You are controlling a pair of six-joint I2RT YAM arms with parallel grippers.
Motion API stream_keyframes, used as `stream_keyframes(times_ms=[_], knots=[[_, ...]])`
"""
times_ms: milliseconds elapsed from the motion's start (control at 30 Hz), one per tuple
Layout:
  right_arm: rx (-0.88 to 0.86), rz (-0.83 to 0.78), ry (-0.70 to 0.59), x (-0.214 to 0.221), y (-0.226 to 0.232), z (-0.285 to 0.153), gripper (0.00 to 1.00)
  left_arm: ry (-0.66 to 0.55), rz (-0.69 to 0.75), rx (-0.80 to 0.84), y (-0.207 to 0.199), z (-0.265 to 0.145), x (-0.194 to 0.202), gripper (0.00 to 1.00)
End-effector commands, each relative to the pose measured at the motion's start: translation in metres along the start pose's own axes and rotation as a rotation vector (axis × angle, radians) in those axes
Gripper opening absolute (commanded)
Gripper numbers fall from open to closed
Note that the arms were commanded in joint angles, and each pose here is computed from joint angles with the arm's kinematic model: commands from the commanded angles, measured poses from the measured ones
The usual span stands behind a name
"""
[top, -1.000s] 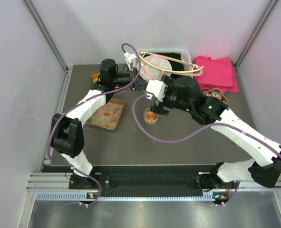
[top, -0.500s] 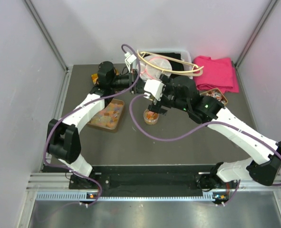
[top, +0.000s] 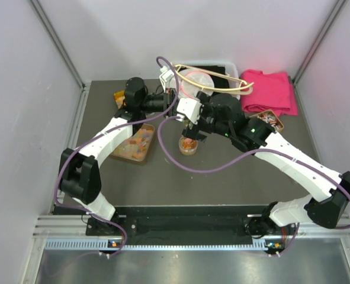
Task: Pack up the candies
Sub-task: Pick up the bottle lid at the center of the board.
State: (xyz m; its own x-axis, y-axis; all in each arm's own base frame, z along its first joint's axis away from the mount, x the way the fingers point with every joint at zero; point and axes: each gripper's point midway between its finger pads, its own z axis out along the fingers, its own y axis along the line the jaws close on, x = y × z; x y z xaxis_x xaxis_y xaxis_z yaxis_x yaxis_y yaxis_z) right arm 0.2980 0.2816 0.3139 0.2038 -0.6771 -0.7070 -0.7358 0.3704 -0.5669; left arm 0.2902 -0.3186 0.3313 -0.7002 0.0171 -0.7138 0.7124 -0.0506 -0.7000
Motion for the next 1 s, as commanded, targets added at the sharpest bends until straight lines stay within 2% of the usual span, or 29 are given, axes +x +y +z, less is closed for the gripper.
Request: stream_keyframes(times_ms=[0, 333, 767, 967], knots=[[0.069, -0.007, -0.073, -0.029, -0.022, -0.01, 0.99, -0.003, 0.086, 0.038, -0.018, -0.001, -0.005, 0.0], [0.103, -0.039, -0.056, -0.022, -0.023, -0.009, 0.99, -0.006, 0.05, 0.012, -0.001, 0.002, -0.004, 0.0], [0.063, -0.045, -0.055, -0.026, -0.013, -0.005, 0.99, -0.002, 0.042, 0.005, 0.005, 0.003, -0.001, 0.0], [0.057, -0.05, -0.052, -0.026, -0.013, -0.007, 0.81, -0.002, 0.042, 0.004, 0.005, 0.003, 0.0, 0.01]])
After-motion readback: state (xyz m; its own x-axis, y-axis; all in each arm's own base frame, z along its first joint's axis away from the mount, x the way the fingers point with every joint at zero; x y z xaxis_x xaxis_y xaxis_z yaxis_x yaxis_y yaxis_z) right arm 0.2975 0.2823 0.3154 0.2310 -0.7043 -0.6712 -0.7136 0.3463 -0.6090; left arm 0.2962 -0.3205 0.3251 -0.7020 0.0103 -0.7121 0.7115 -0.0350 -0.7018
